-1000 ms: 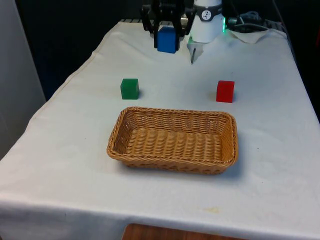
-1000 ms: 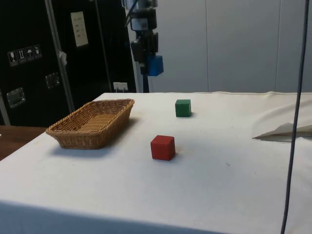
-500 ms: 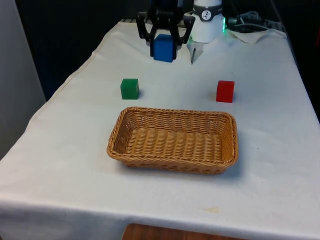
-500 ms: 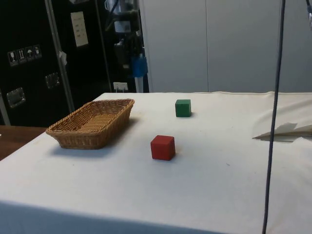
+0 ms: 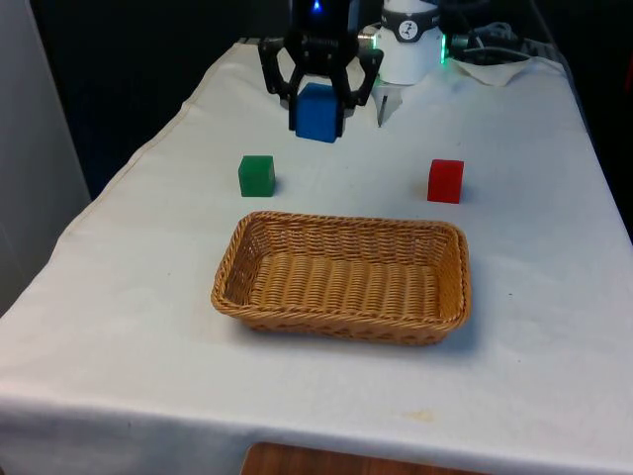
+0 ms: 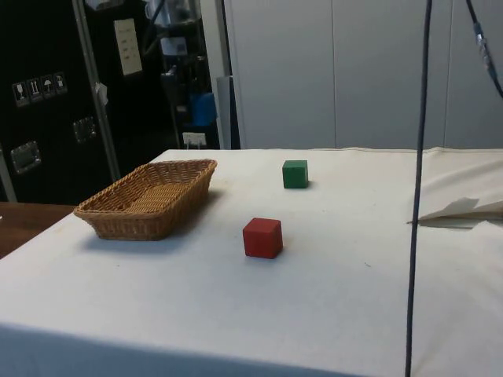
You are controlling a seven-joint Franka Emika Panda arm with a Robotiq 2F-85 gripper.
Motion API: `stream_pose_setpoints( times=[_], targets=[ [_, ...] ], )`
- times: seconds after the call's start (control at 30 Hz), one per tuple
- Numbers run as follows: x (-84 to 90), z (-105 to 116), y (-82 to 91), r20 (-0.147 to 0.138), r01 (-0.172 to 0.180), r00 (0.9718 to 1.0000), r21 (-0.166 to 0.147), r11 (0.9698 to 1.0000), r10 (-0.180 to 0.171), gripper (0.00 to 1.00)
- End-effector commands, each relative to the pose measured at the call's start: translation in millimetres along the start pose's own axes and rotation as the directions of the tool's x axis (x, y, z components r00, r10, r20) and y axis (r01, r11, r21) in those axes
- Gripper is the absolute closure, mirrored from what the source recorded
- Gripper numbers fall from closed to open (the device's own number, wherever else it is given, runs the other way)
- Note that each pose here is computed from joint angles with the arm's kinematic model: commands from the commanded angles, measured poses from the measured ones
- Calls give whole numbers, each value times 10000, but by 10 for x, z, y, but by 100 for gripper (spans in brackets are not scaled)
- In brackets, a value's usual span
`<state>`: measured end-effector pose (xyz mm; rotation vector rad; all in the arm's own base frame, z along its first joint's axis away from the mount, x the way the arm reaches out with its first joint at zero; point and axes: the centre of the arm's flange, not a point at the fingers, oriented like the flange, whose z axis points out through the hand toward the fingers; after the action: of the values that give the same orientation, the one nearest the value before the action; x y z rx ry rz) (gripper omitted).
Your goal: Pick up the blue cube and place it into the basket.
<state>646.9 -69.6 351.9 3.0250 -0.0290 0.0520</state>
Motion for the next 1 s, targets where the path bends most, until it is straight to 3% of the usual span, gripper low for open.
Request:
stream_pose_setpoints(
  times=[0.0,0.4,0.97],
  targets=[
    [35,3,-15,85,51,10000,86,10000,-51,97],
    [404,49,-91,-63,252,9997,-80,9996,-253,97],
    [771,260,-342,-731,554,9957,-156,9983,-564,97]
  ],
)
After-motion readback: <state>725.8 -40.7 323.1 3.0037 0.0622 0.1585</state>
